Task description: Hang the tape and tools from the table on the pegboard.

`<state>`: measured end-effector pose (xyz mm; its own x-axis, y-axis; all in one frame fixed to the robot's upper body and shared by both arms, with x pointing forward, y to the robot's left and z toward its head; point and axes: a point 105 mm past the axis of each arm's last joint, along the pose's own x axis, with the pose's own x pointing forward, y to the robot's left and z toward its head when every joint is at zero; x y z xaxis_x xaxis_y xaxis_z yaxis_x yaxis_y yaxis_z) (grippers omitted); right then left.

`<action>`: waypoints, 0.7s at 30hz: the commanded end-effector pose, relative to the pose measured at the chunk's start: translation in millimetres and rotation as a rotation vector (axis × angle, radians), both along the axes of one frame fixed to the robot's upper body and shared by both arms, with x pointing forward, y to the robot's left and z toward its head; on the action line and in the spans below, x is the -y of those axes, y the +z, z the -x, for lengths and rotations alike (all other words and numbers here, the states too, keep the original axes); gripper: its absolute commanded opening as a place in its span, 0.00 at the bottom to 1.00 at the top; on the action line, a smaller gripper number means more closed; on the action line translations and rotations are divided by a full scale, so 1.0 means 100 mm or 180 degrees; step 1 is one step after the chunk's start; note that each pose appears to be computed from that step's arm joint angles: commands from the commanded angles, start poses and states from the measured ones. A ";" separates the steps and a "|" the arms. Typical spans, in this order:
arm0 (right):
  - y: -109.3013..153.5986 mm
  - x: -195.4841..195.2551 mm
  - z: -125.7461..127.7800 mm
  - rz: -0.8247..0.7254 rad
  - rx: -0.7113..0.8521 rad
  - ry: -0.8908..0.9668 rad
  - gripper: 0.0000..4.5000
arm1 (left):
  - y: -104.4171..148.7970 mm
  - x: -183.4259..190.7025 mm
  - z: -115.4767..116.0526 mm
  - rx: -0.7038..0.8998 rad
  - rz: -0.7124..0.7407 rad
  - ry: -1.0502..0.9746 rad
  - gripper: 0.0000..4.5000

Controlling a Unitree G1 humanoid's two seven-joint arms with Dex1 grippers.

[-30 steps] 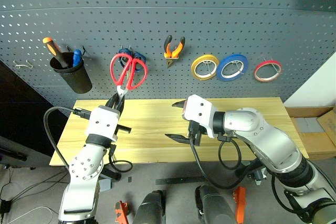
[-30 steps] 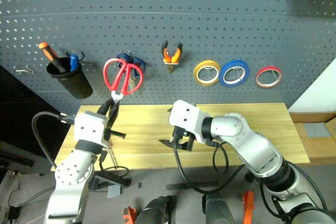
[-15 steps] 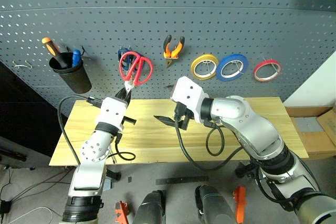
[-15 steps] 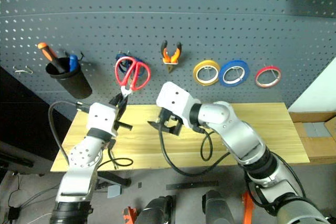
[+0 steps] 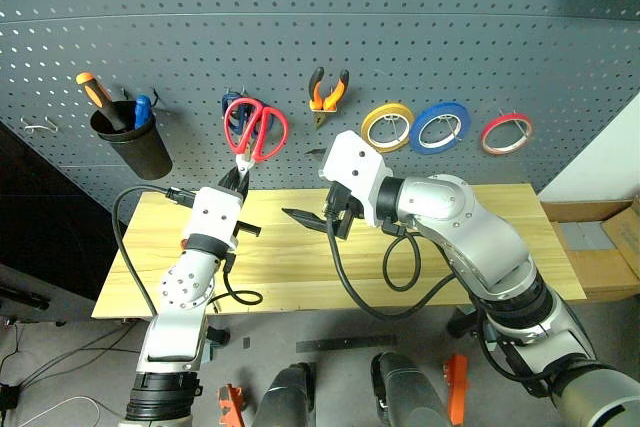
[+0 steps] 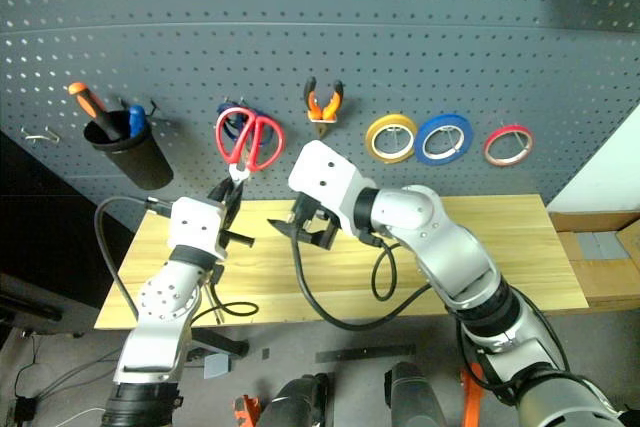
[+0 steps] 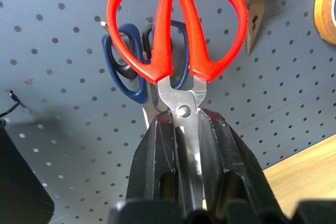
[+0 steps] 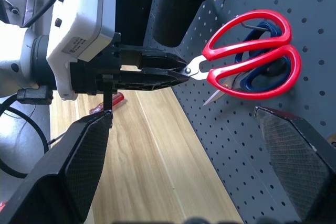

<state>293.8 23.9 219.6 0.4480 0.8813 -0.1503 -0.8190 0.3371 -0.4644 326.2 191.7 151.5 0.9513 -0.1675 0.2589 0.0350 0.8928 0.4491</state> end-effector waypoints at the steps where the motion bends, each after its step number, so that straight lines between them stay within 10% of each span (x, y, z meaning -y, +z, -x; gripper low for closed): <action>1: 0.16 -0.02 0.04 -0.0100 0.0178 0.0037 1.00 | 0.24 0.01 0.06 0.0291 -0.0002 0.0018 0.06; 21: 0.14 -0.04 0.03 -0.0082 0.0142 0.0043 1.00 | 0.09 -0.08 -0.06 0.0088 0.0045 0.0140 0.06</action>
